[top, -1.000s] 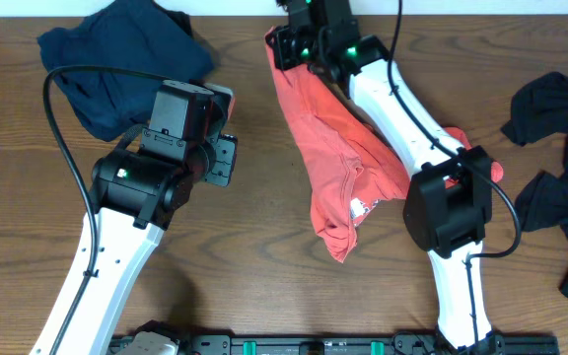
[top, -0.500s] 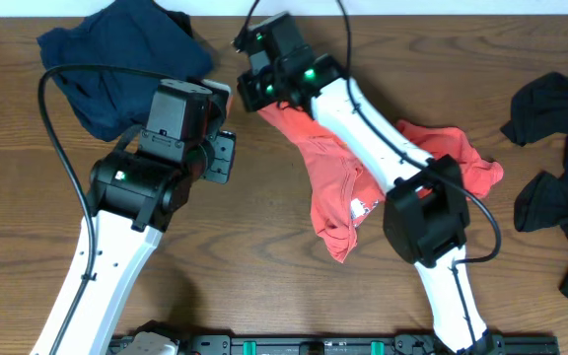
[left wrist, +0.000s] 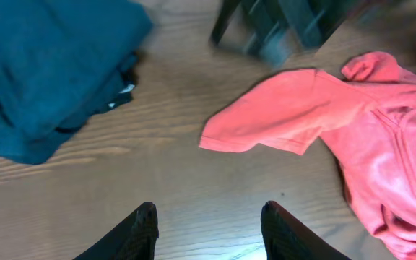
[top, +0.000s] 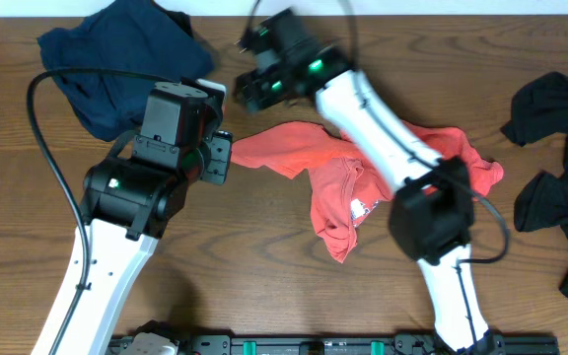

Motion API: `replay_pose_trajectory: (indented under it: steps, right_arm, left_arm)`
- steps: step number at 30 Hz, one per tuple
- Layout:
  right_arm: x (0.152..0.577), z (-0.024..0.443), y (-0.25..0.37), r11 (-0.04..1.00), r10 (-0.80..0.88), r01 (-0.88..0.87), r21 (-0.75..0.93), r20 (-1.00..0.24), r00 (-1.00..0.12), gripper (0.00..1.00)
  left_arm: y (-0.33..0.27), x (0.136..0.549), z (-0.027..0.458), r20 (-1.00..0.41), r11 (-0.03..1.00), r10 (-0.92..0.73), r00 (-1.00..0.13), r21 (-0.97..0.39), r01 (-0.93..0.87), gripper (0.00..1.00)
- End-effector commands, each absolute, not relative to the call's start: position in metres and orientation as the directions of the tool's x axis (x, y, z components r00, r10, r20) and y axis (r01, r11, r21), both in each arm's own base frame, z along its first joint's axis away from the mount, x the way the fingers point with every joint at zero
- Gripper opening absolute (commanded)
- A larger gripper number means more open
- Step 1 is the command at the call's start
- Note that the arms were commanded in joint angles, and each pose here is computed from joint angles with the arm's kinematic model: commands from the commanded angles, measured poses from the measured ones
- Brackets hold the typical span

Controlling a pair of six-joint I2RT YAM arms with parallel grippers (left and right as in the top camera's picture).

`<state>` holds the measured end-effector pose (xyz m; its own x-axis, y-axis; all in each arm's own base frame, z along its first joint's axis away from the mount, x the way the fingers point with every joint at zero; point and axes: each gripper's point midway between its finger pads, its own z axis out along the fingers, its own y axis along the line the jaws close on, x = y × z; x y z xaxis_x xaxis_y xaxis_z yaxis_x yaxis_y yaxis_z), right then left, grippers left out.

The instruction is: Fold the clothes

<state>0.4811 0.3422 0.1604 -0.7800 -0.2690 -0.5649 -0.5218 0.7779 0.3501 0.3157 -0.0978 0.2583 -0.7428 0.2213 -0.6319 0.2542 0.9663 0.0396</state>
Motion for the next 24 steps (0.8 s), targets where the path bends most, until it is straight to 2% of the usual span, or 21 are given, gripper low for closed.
replay_pose_trajectory:
  steps: [1,5,12,17,24]
  right_arm:
    - [0.507,0.255,0.273,0.815,-0.154,-0.487,0.316,-0.691,-0.707,0.73]
    - [0.514,0.268,0.191,0.879,-0.061,-0.350,0.323,-0.653,-0.755,0.75]
    - [0.500,0.236,0.102,0.927,-0.006,-0.193,0.323,-0.500,-0.866,0.78]
    - [0.498,0.230,0.083,0.934,0.006,-0.166,0.317,-0.477,-0.879,0.79]
    - [0.496,0.229,0.081,0.935,-0.001,-0.169,0.313,-0.473,-0.881,0.79]
  left_arm:
    - [-0.116,0.320,0.239,-0.587,0.942,0.265,-0.765,-0.013,0.336,0.49]
    - [-0.148,0.321,0.205,-0.508,0.866,0.401,-0.762,-0.061,0.497,0.49]
    - [-0.200,0.310,0.146,-0.376,0.717,0.630,-0.680,-0.054,0.695,0.48]
    - [-0.228,0.307,0.107,-0.315,0.630,0.727,-0.609,-0.046,0.776,0.48]
    - [-0.234,0.321,0.065,-0.260,0.624,0.752,-0.606,-0.017,0.782,0.47]
